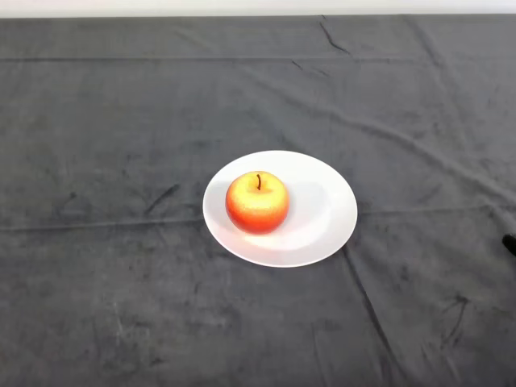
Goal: Move the apple to the plate
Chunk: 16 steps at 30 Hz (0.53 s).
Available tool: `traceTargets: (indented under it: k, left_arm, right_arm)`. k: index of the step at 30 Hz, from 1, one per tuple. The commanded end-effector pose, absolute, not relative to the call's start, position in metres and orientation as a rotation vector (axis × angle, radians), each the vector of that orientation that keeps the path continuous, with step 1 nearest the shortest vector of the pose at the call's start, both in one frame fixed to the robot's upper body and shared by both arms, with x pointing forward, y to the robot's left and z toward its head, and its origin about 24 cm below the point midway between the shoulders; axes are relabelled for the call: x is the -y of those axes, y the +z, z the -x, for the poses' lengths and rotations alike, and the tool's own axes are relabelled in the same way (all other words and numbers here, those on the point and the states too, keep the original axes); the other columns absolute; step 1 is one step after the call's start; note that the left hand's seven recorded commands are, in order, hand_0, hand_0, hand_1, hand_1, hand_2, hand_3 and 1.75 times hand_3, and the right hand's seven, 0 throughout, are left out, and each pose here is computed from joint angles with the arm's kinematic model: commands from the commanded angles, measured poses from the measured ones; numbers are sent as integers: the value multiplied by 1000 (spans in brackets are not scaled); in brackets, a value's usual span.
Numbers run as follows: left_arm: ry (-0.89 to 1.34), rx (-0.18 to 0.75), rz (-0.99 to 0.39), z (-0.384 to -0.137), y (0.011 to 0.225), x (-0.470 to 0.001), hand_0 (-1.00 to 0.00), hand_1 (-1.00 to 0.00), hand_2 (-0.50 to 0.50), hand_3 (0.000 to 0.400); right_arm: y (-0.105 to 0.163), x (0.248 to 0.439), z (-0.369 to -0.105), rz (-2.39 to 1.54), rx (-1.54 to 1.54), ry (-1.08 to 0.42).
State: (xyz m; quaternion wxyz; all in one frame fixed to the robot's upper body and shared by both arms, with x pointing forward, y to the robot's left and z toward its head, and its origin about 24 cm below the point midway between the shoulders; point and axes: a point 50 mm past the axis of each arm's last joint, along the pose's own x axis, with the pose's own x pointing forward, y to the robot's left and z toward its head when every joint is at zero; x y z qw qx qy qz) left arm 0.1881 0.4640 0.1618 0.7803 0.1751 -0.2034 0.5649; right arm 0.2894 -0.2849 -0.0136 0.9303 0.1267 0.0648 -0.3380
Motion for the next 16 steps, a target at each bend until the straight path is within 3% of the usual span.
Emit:
traceTargets:
  k: [1,16]
  left_arm:
    - [1249,499,-355,-188,179,-470,0,0,0,0]
    - [1247,499,-355,-188,180,-470,0,0,0,0]
  right_arm:
    - [-43,280,-268,-274,-273,-724]
    - [-43,280,-268,-274,-273,-724]
